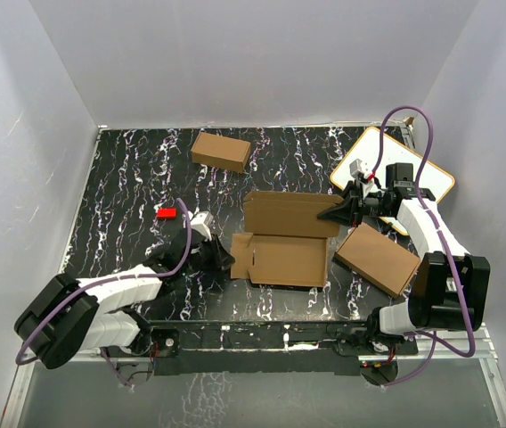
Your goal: Fold the paper box
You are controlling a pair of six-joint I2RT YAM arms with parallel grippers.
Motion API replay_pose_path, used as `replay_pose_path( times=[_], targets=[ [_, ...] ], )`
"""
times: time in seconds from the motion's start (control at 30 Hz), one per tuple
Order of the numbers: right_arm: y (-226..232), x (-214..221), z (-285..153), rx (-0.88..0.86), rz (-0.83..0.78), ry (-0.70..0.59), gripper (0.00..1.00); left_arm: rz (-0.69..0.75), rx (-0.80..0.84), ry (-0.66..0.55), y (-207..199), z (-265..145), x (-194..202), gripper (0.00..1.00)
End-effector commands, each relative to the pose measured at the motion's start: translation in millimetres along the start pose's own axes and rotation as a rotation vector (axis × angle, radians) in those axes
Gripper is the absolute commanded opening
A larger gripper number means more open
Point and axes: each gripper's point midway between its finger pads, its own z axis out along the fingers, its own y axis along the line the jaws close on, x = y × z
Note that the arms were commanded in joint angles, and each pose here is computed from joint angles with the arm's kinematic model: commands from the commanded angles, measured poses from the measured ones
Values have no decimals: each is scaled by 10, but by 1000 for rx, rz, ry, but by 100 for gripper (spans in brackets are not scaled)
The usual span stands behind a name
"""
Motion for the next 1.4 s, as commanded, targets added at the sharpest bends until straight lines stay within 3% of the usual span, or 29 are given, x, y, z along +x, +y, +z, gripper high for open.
replay_pose_path(
  times=[0.0,0.07,0.77,1.37],
  targets=[
    [-11,-149,-4,-18,-124,-46,8,14,106,-49,-261,3,-198,5],
    [-12,-144,-4,-17,-127,-44,8,10,127,-43,-305,-13,-190,0],
    [-104,-152,-14,72,-120,-14,8,32,312,-15,-814,-137,-360,0],
    [-230,110,124,150,-94,12,8,94,236,130,-785,118,-306,0]
  ],
)
